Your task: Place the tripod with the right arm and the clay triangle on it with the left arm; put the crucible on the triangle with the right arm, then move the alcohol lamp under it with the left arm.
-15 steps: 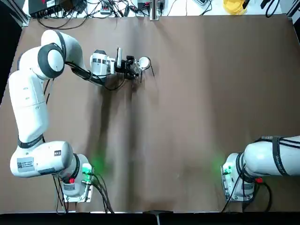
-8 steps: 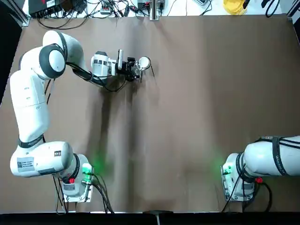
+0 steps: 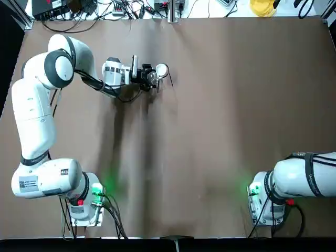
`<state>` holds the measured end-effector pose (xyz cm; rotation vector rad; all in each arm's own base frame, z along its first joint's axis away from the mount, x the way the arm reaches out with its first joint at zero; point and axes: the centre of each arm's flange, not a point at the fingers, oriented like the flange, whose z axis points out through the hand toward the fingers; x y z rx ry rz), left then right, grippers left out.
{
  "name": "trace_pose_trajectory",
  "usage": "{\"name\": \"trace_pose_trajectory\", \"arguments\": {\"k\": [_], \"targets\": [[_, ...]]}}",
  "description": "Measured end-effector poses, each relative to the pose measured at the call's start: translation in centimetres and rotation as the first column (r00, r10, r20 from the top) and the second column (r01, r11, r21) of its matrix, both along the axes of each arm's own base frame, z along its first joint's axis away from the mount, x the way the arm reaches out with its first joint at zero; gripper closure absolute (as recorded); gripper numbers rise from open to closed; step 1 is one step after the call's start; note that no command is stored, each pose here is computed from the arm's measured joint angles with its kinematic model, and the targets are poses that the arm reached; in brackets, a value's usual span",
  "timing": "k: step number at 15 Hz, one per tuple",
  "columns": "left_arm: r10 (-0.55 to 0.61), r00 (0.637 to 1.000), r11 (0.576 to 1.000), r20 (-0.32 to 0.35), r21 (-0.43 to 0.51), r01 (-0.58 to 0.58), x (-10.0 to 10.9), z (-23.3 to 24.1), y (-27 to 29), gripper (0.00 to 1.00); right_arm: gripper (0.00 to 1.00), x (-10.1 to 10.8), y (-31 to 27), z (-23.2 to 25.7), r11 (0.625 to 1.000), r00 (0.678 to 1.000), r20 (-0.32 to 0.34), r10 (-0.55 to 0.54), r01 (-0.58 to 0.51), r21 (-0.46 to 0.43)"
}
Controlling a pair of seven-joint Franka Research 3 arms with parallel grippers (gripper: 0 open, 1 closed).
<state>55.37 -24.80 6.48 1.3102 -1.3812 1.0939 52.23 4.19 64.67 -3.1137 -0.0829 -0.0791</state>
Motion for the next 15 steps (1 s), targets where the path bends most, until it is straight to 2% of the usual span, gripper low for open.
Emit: {"name": "trace_pose_trajectory", "arguments": {"k": [12, 15], "targets": [[0.028, 1.0, 0.999, 0.014, 0.027, -0.029, 1.0, -0.5, 2.2, 0.01, 0.0, 0.0, -0.1, 0.0, 1.0, 1.0, 0.001, -0.002, 0.002, 0.0], [0.022, 0.999, 0.999, 0.031, 0.046, -0.023, 1.4, -0.6, 4.4, 0.01, 0.0, 0.0, -0.2, 0.0, 1.0, 1.0, 0.001, -0.004, 0.004, 0.0]]}}
